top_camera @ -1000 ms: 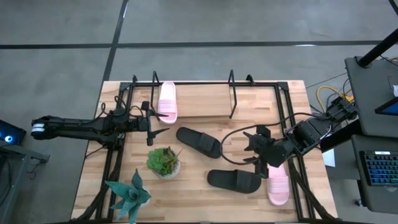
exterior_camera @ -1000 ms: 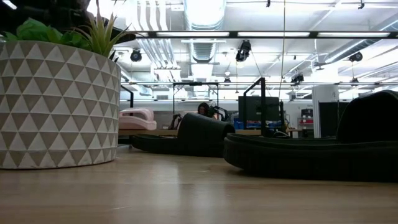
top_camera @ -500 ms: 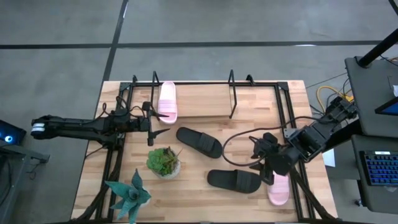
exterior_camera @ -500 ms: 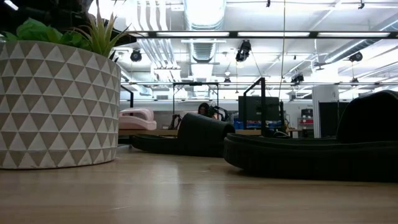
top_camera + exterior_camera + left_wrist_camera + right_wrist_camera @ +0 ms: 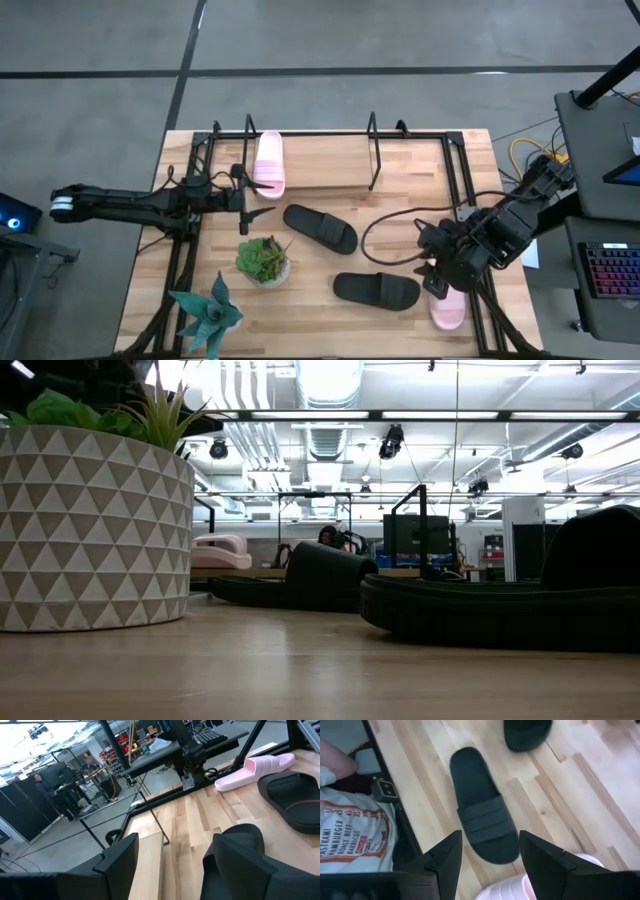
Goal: Pick and place slides into the shelf
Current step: Put the bottom pink slide on the shelf
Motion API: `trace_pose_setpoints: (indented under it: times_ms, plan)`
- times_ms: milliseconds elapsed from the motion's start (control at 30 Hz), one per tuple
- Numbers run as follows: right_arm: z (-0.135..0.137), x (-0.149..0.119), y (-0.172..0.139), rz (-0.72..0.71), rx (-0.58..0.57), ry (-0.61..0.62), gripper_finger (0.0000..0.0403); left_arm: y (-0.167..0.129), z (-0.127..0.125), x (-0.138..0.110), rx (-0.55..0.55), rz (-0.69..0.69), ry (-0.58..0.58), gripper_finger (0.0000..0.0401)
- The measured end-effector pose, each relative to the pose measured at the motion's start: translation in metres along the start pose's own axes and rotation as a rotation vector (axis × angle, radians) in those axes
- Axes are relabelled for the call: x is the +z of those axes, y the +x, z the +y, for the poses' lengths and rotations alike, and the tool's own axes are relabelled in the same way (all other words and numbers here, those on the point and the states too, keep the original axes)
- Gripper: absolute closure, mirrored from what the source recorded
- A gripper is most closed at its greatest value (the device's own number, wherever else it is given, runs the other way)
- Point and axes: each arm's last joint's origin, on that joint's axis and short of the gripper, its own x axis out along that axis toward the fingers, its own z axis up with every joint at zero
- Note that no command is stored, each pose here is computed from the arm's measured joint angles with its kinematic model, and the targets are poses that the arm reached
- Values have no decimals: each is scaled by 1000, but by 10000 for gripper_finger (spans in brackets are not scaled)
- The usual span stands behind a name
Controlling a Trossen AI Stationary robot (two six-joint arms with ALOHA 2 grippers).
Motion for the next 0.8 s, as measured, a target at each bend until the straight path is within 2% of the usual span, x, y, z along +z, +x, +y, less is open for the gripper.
trace_pose_setpoints:
  times_ms: [300,567,800]
  plan:
    - [-9,-8,18,-7,-105,39,216,2,-1,-1,-3,8,21,163]
    - [-12,-19,32,153,-101,142,216,2,-1,-2,-5,12,24,163]
    - [-3,-28,34,157,-59,221,216,4,-1,-2,-7,16,25,163]
